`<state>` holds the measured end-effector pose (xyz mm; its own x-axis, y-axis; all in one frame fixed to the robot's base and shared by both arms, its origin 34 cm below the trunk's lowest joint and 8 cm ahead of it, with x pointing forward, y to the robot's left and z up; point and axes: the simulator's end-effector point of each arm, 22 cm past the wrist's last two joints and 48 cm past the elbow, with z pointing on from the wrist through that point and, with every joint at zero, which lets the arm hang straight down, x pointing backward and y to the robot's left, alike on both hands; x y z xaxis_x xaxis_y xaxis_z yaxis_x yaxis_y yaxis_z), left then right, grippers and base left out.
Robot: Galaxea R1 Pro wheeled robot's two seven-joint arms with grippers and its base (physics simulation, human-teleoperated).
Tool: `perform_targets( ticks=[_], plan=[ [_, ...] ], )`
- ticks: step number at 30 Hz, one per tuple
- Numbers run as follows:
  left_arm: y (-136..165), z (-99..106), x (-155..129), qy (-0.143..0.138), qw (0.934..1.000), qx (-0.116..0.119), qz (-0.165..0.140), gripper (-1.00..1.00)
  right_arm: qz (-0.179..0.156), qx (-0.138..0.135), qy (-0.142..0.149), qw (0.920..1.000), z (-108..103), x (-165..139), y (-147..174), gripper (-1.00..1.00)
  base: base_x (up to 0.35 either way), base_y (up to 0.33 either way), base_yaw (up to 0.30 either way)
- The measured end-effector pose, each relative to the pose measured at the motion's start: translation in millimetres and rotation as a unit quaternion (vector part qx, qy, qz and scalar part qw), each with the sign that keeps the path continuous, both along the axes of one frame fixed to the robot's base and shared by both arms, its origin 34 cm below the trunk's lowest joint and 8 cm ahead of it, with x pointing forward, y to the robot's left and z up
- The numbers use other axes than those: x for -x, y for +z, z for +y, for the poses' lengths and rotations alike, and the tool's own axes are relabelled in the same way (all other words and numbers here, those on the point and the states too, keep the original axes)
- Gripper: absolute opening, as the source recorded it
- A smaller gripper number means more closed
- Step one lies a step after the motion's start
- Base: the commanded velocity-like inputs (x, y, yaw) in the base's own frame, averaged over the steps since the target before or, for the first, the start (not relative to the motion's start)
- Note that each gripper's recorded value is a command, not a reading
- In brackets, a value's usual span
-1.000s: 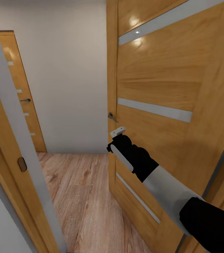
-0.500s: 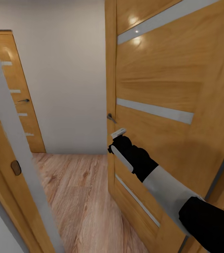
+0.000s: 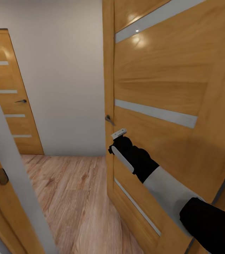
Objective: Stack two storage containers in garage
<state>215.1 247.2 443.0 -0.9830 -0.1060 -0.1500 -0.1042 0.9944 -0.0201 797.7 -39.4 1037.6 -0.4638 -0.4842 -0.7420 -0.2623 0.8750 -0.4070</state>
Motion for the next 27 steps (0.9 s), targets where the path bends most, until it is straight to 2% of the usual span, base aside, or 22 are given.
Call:
perform_targets(
  ticks=[10, 27],
  plan=[
    [0.0, 0.3, 0.1, 0.0, 1.0, 0.001, 0.0, 1.0, 0.0, -0.001, 0.001, 1.0, 0.3, 0.0, -0.1, 1.0, 0.221, 0.126, 0.0],
    [-0.1, -1.6, 0.2, 0.001, 1.0, 0.0, 0.001, 1.0, 0.002, -0.001, 0.003, 1.0, 2.2, 0.5, -1.3, 1.0, 0.012, 0.008, 0.0]
  ],
)
